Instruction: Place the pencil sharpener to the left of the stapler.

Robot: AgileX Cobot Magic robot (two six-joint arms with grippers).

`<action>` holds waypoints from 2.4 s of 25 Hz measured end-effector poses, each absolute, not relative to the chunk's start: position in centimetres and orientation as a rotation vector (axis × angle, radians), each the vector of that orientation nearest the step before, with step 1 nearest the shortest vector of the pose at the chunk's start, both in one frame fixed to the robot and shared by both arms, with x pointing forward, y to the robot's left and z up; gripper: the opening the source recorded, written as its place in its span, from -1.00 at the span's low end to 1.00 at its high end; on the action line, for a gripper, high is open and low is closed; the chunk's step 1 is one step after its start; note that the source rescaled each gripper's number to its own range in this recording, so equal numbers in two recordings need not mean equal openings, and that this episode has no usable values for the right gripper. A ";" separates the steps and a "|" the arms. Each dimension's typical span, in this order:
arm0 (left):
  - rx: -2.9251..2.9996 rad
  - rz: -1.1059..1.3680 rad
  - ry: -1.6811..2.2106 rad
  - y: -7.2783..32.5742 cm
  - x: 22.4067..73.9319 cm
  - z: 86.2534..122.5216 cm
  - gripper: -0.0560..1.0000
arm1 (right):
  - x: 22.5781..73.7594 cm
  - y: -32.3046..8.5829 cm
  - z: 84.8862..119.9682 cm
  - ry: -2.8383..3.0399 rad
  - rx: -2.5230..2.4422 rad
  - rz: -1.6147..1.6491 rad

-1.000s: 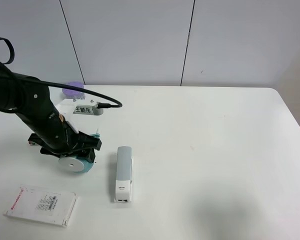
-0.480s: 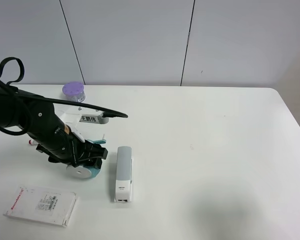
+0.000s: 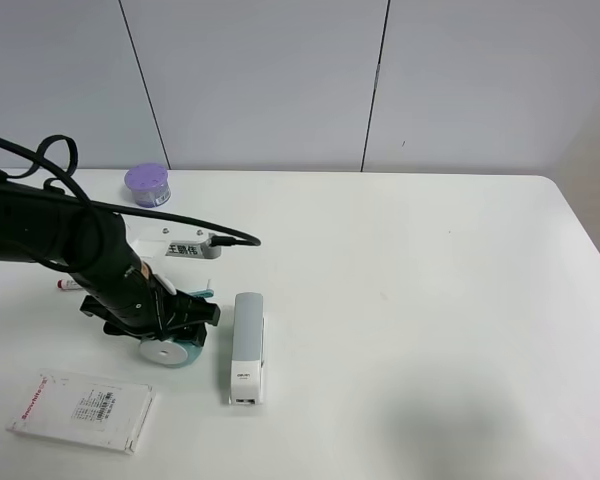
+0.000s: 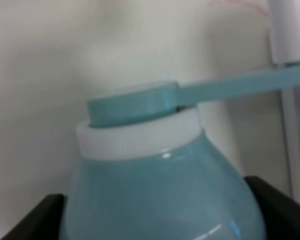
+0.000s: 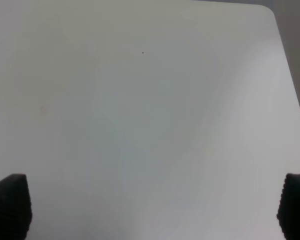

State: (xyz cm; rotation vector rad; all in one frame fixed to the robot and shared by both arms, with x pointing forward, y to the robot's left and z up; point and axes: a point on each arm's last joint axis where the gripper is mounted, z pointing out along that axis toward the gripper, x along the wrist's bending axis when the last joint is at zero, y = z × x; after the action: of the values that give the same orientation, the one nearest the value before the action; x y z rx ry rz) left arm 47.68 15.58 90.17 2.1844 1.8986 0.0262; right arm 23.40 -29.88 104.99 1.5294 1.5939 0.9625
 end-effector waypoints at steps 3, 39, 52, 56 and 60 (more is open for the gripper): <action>2.186 0.025 1.900 15.6 47.7 90.1 -0.84 | 23.4 -29.9 105.0 1.594 1.529 0.962; 1.765 0.156 1.667 17.9 44.8 103.2 0.98 | 23.4 -29.9 105.0 1.594 1.529 0.962; 1.692 0.676 1.656 27.3 46.6 115.6 0.98 | 23.4 -29.9 105.0 1.594 1.529 0.962; 1.806 0.806 1.632 29.1 45.0 119.4 0.98 | 23.4 -29.9 105.0 1.594 1.529 0.962; 1.784 0.935 1.602 30.4 41.2 121.7 0.98 | 23.4 -29.9 105.0 1.594 1.529 0.962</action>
State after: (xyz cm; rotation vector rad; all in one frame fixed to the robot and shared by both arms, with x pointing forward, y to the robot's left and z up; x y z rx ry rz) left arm 41.22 30.44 121.70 1.7840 1.6020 0.9350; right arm 23.40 -29.88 104.99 1.5294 1.5939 0.9625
